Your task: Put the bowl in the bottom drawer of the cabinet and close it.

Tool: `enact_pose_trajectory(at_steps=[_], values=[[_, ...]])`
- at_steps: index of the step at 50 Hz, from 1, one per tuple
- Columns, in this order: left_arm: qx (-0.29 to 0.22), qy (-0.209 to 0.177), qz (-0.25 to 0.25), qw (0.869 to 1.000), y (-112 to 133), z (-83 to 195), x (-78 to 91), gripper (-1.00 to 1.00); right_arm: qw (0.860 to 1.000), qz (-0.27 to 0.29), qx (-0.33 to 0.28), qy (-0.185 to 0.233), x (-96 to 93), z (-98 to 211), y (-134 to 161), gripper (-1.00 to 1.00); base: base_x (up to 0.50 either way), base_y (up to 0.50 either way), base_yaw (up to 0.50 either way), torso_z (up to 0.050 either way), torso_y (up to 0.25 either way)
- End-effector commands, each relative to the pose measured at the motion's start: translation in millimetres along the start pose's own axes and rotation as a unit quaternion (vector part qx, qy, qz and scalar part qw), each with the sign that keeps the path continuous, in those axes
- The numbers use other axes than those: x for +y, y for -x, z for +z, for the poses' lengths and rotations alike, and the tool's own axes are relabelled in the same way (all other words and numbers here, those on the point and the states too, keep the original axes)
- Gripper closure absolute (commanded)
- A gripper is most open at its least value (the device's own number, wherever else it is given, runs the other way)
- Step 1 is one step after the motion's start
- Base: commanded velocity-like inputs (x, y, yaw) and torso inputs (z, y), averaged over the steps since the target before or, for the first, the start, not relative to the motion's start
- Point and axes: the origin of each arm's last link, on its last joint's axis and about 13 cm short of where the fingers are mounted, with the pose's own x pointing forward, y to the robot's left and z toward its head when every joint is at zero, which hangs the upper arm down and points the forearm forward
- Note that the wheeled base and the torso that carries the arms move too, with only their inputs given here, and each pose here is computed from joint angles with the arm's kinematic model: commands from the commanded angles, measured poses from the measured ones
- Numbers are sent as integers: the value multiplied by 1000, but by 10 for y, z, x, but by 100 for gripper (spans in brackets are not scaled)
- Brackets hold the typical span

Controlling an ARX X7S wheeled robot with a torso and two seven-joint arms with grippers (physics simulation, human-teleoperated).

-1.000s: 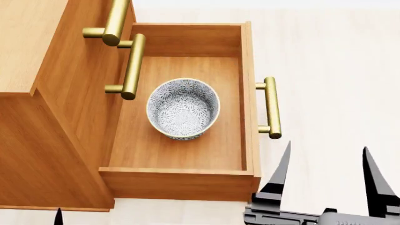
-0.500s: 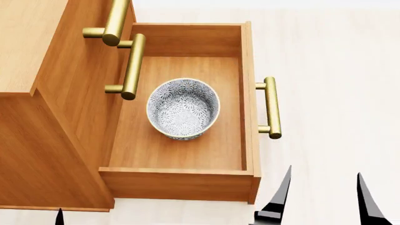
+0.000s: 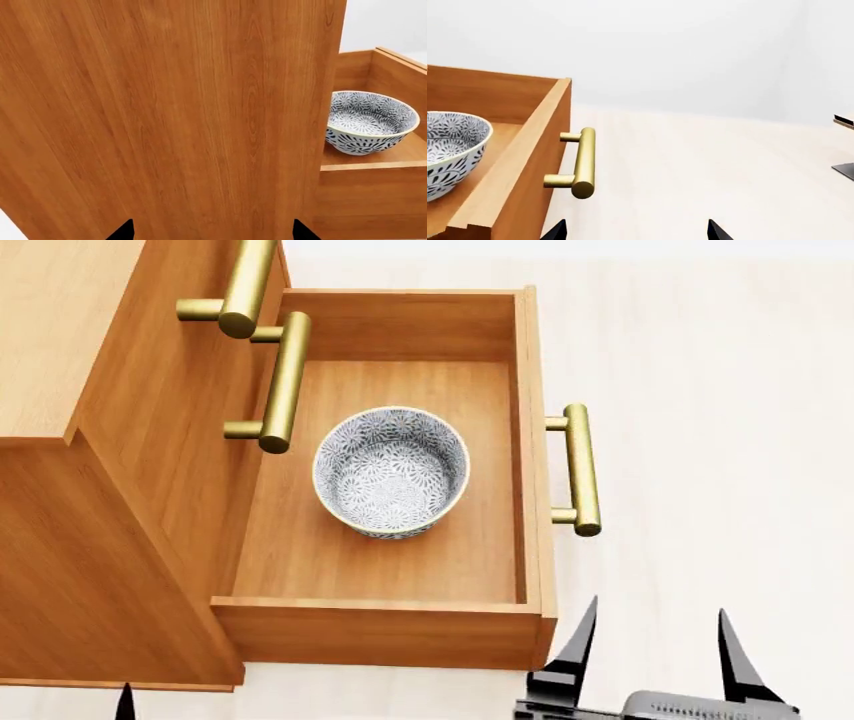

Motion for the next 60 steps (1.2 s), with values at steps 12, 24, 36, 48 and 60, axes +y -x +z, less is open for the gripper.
enact_pose_trajectory(at_steps=[12,24,36,48,60], values=[[-10,17,-7,1000,-24,31,-2,-100,1000,14,19,-4,108,-196,-179,-100,0,0,0,0,0],[-10,19,-7,1000,-27,31,3,-100,1000,23,13,-9,153,-148,-204,-100,0,0,0,0,0],[-10,19,-8,1000,-34,18,-1,-100,999,33,8,-19,197,-110,-199,-100,0,0,0,0,0],[-11,18,-8,1000,-24,32,-3,-100,998,48,10,-25,267,-111,-164,-100,0,0,0,0,0],[-11,18,-8,1000,-18,37,-3,-100,997,71,11,-32,363,-116,-147,-100,0,0,0,0,0]])
